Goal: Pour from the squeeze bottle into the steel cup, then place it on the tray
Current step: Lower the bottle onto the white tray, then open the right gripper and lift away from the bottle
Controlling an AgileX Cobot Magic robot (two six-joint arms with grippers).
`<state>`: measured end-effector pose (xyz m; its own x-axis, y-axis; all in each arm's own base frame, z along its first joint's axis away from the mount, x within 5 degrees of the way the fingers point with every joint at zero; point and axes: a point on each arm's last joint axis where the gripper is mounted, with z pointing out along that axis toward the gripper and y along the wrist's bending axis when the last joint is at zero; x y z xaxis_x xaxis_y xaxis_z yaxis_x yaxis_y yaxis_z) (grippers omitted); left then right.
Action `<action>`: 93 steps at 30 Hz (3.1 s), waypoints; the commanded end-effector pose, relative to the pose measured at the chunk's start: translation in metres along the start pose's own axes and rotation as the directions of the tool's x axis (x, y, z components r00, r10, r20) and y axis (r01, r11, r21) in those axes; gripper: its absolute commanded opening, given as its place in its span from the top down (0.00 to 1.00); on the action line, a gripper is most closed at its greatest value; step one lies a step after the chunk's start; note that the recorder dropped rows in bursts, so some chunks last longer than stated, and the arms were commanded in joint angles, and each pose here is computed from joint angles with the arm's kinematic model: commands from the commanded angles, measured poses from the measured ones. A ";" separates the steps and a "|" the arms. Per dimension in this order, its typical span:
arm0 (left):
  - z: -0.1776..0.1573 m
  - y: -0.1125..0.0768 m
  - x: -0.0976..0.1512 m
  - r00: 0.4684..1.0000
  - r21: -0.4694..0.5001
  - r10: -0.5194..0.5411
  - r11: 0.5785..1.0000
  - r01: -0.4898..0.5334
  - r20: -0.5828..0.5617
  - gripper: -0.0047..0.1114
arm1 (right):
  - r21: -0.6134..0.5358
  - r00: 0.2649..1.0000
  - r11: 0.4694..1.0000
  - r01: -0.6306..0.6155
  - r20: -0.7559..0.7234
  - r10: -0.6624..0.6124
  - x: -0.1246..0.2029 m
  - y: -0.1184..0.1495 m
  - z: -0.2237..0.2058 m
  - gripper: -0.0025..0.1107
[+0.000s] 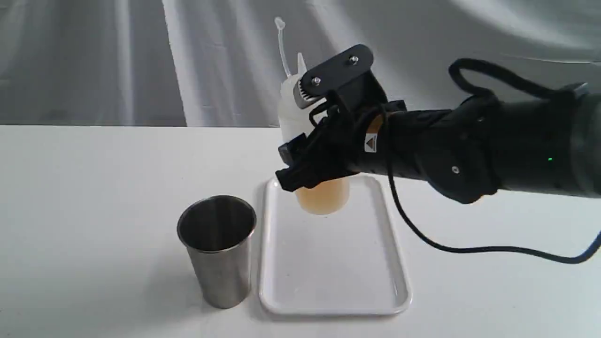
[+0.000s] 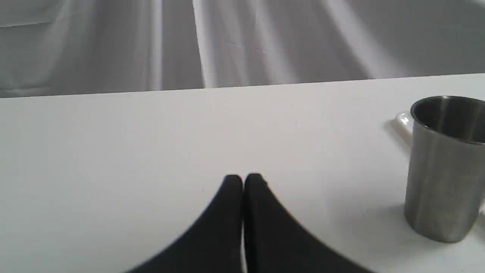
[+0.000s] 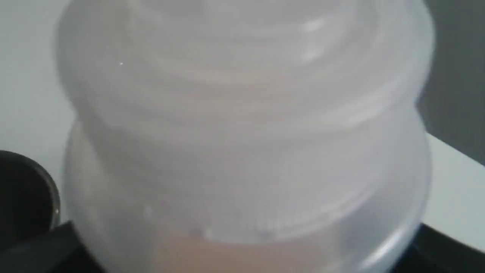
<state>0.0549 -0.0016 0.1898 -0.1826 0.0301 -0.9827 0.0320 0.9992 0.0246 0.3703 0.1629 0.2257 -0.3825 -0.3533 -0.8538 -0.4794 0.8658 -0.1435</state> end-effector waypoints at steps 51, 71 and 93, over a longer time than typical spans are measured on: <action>0.000 0.000 0.001 1.000 -0.001 -0.006 1.000 0.006 0.006 0.96 | 0.011 0.998 0.998 -0.062 0.009 0.062 0.062 0.007 0.040 0.55; 0.000 0.000 0.001 1.000 -0.001 -0.007 1.000 0.007 0.006 0.96 | 0.011 0.998 0.998 -0.059 0.009 0.059 0.062 0.007 0.040 0.37; 0.000 0.000 0.001 1.000 -0.001 -0.006 1.000 0.006 0.006 0.96 | 0.027 0.988 0.997 -0.065 0.143 0.061 0.019 0.000 0.006 0.21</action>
<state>0.0549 -0.0016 0.1898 -0.1826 0.0301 -0.9827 0.0320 0.9992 0.0246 0.3694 0.1621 0.1887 -0.3413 -0.2646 -0.9020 -0.4425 0.8918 -0.0942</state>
